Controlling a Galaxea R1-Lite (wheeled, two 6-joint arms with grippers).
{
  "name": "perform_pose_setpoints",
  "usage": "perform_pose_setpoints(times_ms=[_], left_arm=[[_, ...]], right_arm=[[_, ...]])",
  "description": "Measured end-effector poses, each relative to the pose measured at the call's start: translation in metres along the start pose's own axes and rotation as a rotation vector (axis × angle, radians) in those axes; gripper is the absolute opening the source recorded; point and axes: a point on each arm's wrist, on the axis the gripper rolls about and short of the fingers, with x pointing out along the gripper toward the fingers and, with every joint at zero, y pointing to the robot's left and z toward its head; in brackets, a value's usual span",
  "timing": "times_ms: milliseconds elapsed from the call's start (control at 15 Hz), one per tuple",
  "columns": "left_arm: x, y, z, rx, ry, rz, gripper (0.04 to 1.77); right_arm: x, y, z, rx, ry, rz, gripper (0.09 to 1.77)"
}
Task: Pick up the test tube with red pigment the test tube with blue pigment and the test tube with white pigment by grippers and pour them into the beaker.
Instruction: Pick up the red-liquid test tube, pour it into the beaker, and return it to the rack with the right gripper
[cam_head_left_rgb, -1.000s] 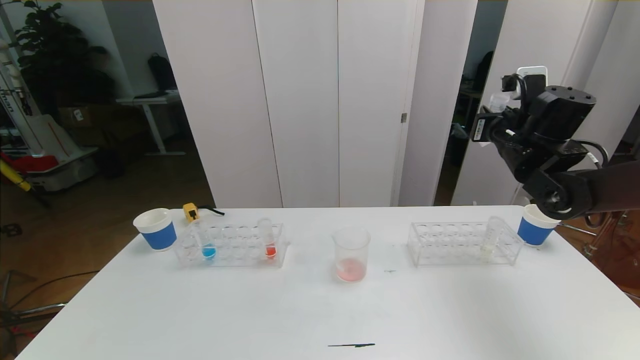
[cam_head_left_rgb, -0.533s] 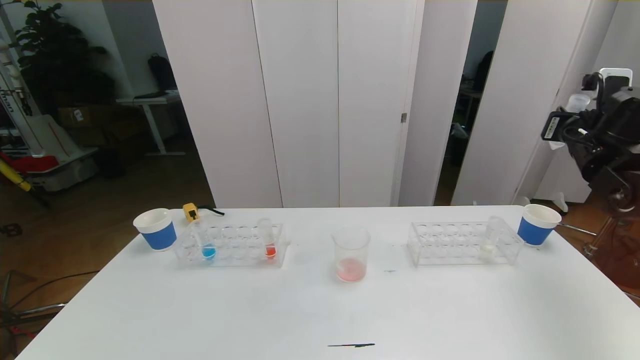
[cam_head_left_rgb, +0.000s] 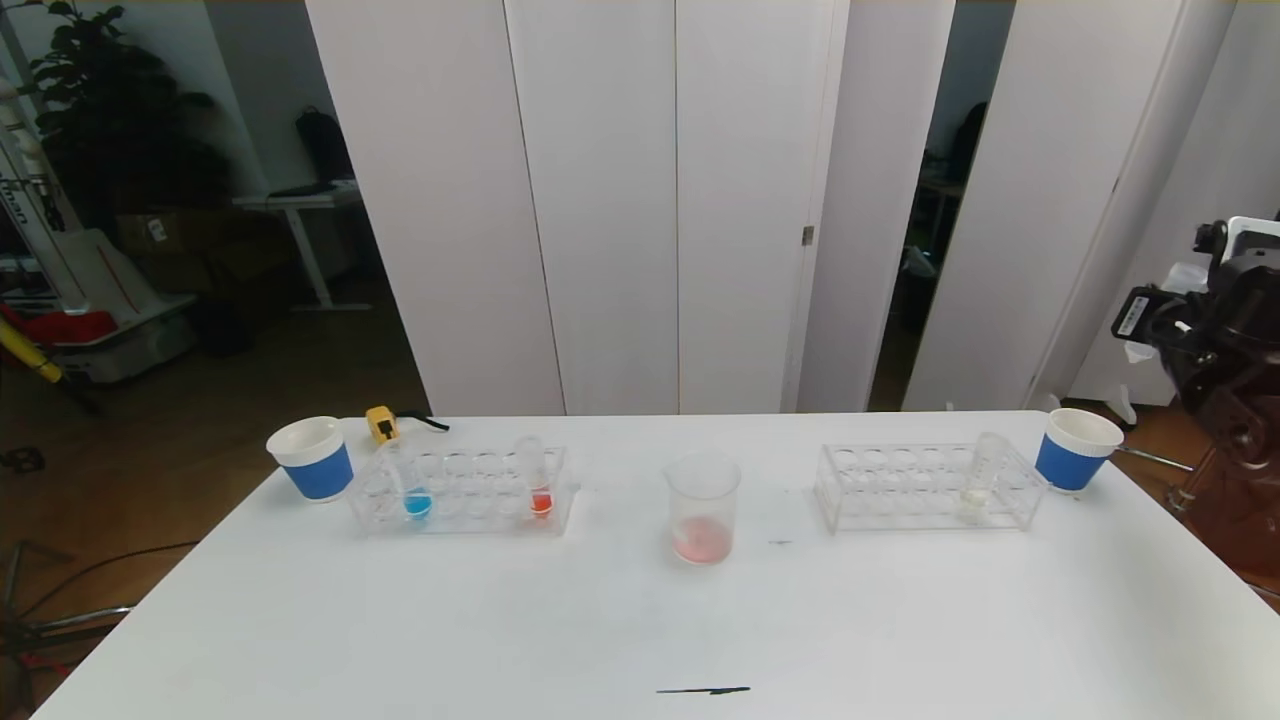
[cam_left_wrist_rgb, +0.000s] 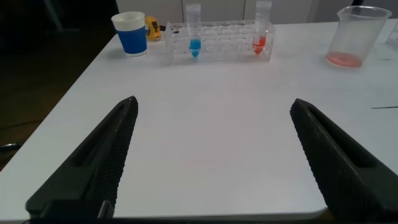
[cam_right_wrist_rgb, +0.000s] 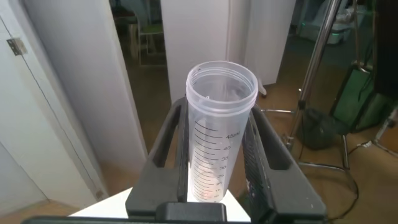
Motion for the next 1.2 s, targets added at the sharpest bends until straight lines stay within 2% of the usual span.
perform_pose_setpoints(times_ms=[533,1200], left_arm=[[0.0,0.0,0.0,0.0,0.0,0.001,1.75],[0.0,0.0,0.0,0.0,0.0,0.0,1.75]], right_arm=[[0.015,-0.004,-0.049,0.028,0.106,-0.022,0.58],[0.03,0.005,-0.1,0.003,0.177,-0.012,0.58]])
